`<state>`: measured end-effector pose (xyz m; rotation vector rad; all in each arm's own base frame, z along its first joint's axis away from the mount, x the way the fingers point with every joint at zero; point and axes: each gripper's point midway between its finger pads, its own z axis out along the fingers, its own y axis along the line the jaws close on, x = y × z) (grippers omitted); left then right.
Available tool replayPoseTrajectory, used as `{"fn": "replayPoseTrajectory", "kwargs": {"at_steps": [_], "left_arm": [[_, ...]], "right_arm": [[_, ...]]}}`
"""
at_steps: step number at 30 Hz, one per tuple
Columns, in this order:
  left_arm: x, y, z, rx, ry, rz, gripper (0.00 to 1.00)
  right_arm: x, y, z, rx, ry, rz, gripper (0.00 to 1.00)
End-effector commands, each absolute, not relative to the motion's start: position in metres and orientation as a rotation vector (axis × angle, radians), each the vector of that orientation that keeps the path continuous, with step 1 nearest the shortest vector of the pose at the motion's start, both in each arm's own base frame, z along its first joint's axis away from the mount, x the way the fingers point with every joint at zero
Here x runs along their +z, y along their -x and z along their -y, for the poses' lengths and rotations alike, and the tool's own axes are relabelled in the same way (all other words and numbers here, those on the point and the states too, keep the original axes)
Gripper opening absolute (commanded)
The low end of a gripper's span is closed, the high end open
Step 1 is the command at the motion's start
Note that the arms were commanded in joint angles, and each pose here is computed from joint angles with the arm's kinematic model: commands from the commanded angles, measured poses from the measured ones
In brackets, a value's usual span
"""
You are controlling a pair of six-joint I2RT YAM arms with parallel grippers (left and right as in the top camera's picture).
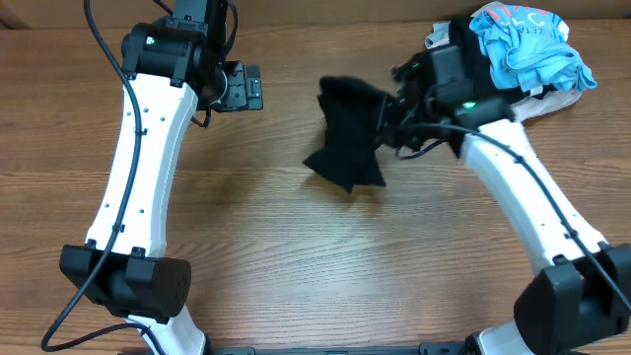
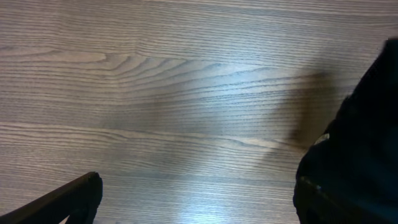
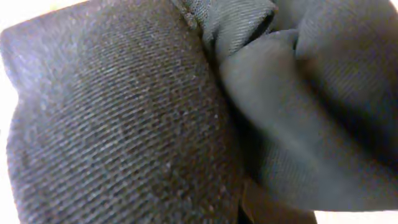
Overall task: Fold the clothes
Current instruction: 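Lift the folded shirt with the right gripper and carry it to the clothes pile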
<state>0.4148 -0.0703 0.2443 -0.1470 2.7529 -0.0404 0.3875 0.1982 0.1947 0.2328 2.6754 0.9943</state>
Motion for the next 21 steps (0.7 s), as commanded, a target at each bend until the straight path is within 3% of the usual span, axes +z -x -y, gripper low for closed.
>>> {"fn": "replayPoseTrajectory", "kwargs": {"at_steps": [1,13,21], "left_arm": [[0.241,-0.416,0.072,-0.038,0.128,-2.761,1.00],[0.237,-0.418,0.072,-0.036,0.129,-2.769,1.00],[0.223,-0.421,0.073,-0.025,0.128,-2.805,1.00]], "right_arm": [[0.242,-0.402,-0.189,1.077,-0.126,-2.535,0.04],[0.386,-0.499,-0.062,0.954,-0.252,-1.932,0.04],[0.411,-0.557,0.023,0.881,-0.357,-1.632,0.04]]}}
